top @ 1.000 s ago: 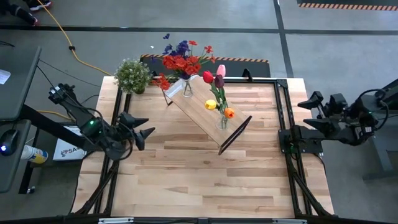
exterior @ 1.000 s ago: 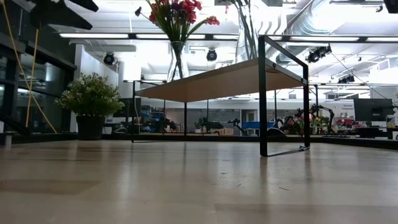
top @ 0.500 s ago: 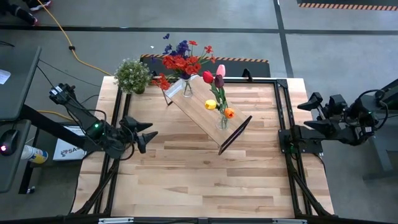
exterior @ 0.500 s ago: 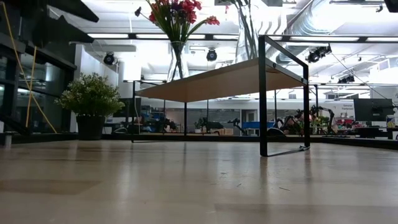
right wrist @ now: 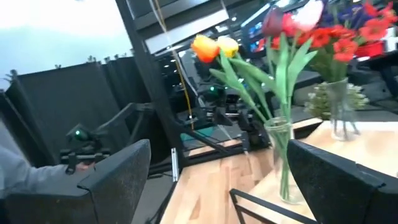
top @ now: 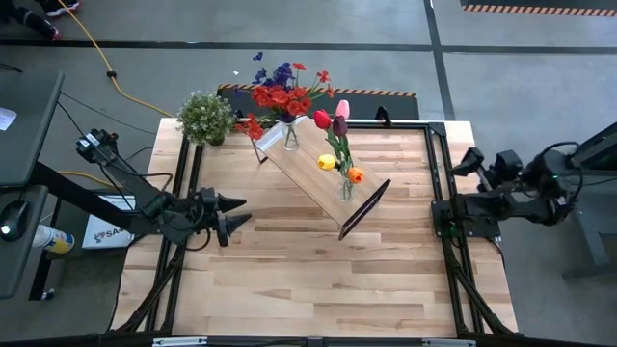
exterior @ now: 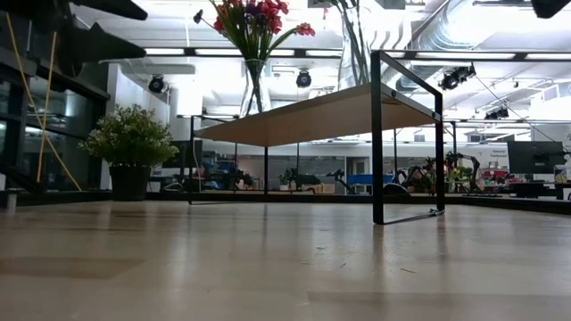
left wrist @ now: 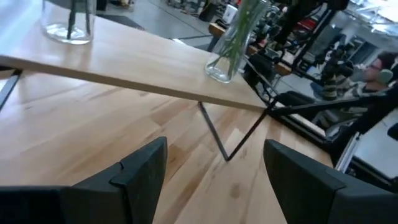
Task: Pick and place flowers into a vace then onto a shelf
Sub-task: Return to Home Position
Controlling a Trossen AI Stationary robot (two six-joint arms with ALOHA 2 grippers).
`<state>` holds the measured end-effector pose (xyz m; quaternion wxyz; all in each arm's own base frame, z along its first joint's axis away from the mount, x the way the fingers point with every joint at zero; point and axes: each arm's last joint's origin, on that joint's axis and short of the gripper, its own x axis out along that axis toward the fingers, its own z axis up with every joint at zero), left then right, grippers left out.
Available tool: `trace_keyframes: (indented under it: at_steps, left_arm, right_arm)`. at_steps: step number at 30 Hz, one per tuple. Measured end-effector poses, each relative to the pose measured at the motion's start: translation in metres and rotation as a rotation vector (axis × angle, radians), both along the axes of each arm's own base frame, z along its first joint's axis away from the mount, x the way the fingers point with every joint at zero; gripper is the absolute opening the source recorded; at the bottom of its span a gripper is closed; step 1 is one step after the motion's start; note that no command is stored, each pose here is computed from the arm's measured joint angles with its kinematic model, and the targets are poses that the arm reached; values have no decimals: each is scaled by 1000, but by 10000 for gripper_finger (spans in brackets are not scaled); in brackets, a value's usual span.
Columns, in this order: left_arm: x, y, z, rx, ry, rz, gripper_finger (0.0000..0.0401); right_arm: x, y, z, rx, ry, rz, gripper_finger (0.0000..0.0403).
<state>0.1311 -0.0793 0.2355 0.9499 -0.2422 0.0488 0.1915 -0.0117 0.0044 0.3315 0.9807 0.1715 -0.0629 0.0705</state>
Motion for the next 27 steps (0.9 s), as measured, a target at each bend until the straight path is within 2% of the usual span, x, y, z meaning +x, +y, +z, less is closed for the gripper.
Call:
trace_keyframes:
  at_steps: [5, 13, 21, 27]
  left_arm:
    - [1, -2, 1, 36, 13, -57, 300]
    - [1, -3, 1, 74, 28, -96, 299]
    - [5, -4, 11, 131, -22, -156, 298]
    - [14, 11, 9, 141, 20, -124, 301]
  right_arm:
    - [12, 1, -5, -9, -38, 43, 367]
    - [12, 3, -5, -28, -45, 120, 367]
    - [12, 4, -7, -52, -35, 157, 366]
    - [12, 4, -9, -50, -10, 158, 365]
